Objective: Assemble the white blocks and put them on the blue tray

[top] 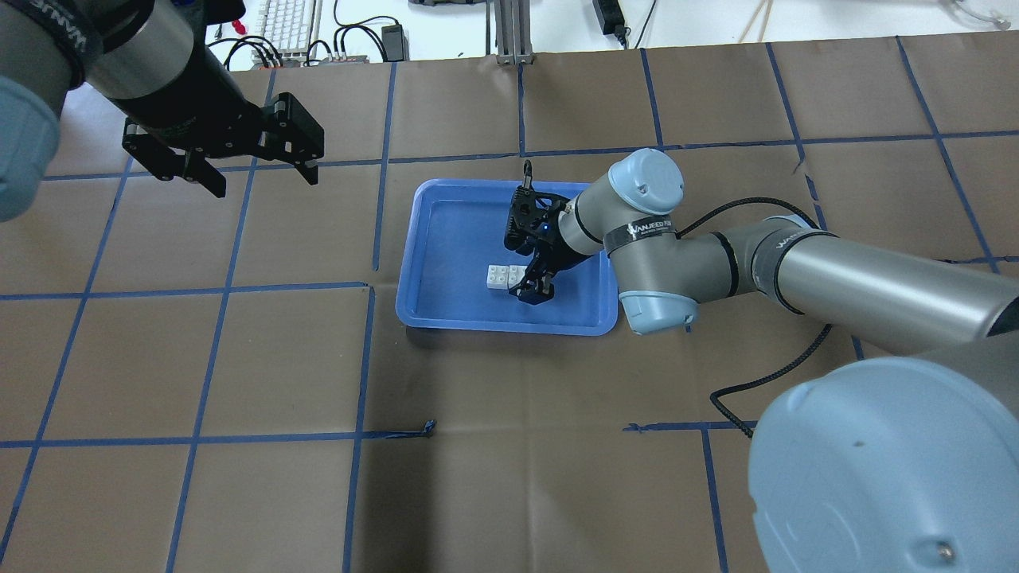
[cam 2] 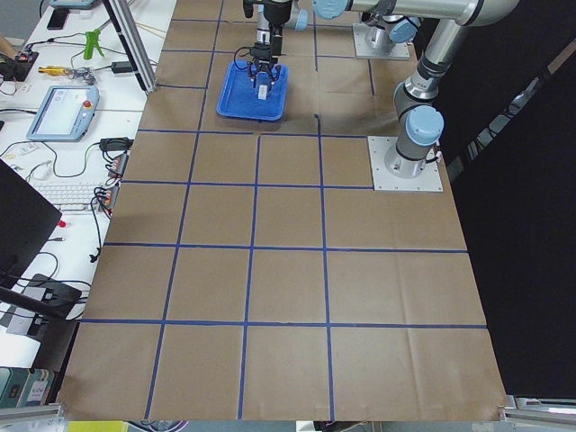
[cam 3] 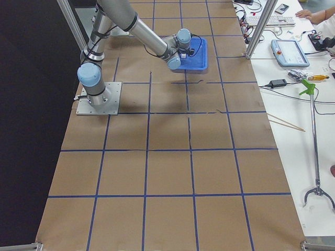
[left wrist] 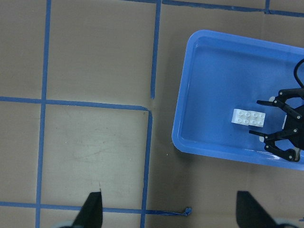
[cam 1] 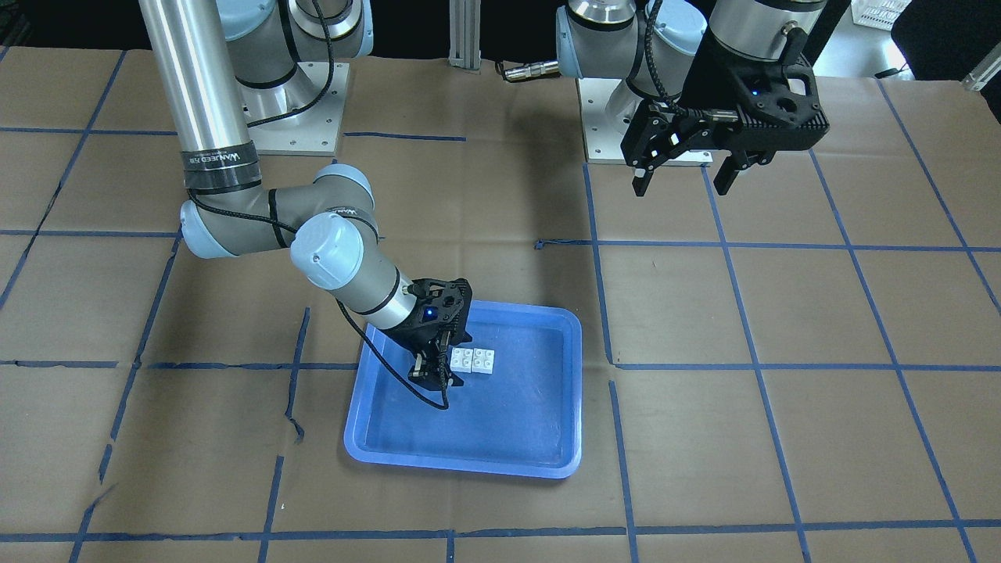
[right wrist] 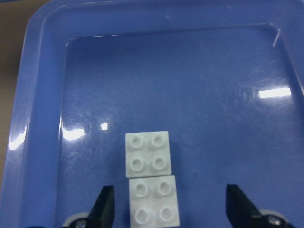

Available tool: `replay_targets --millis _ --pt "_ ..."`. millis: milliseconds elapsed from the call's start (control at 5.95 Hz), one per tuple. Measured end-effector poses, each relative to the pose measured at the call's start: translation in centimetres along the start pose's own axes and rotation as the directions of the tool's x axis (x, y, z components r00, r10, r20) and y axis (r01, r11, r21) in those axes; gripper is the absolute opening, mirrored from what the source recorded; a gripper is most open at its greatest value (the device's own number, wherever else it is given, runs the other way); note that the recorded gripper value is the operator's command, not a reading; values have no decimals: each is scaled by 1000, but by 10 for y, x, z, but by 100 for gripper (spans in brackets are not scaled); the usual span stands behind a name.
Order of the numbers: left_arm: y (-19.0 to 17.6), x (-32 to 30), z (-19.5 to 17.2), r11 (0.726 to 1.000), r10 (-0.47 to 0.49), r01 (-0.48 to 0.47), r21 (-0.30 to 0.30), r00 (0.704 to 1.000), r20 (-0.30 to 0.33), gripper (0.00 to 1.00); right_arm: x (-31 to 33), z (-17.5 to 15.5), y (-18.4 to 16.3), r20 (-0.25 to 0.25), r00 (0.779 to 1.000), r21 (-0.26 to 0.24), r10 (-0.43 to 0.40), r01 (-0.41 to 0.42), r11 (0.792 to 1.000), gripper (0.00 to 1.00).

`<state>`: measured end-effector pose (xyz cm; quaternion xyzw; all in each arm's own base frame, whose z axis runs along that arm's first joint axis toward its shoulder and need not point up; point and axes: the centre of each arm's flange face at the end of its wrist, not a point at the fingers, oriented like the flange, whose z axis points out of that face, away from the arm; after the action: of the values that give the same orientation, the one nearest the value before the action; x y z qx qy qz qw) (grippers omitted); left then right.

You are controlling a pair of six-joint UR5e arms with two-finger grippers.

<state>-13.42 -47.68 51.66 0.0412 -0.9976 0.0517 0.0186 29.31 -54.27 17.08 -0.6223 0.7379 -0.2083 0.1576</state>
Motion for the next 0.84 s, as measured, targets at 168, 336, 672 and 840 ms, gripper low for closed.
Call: replay_targets --millis 168,336,672,840 --pt "0 0 0 1000 -1 1 0 1000 0 99 14 -15 -7 -6 1000 -22 13 -13 1000 100" --pt "0 0 0 1000 -1 1 0 1000 0 99 30 -42 -14 6 998 -80 60 -59 995 100" --pt "0 -1 0 1000 -1 1 1 1000 0 99 66 -122 -16 18 974 -232 227 -217 948 100" --pt "0 -1 0 1000 -1 1 1 1000 0 99 79 -164 -13 -33 943 -289 331 -326 900 100"
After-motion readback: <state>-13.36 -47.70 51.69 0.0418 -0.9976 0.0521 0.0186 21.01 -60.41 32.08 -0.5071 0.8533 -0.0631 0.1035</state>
